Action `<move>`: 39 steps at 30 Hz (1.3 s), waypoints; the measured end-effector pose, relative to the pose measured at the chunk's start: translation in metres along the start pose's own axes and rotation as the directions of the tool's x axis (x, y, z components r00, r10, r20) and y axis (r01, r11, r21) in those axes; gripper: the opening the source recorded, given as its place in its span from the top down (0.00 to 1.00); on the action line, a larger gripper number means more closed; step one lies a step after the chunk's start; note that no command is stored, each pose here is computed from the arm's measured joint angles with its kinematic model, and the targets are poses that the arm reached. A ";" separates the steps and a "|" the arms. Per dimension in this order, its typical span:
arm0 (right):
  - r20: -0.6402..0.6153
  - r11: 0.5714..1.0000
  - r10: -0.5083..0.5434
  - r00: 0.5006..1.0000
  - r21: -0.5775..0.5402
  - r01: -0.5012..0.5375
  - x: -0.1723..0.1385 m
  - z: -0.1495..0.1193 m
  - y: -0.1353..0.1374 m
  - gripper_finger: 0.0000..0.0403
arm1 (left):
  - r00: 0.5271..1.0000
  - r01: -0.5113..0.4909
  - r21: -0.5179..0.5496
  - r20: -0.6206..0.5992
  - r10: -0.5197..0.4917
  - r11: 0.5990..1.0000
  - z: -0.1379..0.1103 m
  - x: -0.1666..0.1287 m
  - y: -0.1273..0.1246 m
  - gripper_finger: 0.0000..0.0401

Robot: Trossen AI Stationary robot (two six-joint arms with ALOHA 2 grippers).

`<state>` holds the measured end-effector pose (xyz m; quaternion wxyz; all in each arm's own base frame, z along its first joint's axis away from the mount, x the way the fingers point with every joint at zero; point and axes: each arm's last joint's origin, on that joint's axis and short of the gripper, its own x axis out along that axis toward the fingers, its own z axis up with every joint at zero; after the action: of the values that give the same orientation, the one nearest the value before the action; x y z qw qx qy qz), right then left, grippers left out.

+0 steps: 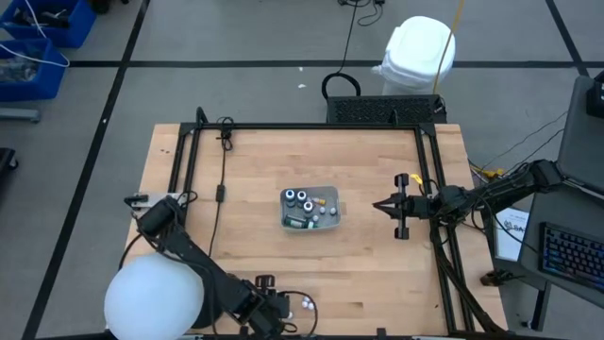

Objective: Pick & Place food coloring
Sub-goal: Put the small purple food coloring bottle into the gray bin

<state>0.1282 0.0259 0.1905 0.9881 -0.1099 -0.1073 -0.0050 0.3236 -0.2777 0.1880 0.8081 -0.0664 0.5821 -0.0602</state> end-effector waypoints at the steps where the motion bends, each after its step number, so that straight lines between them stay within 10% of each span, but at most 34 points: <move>1: 0.000 1.000 0.000 1.000 0.000 0.000 0.000 0.000 0.000 1.00 | 1.000 -0.009 -0.001 -0.010 0.009 1.000 -0.001 0.003 0.001 0.47; 39: -0.001 1.000 0.001 1.000 0.001 -0.001 0.000 0.000 0.000 1.00 | 0.998 -0.047 0.028 -0.039 0.048 0.998 0.003 0.023 0.010 0.51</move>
<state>0.1282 0.0260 0.1904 0.9883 -0.1092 -0.1069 -0.0045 0.3335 -0.2714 0.1654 0.7985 -0.0404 0.5986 -0.0499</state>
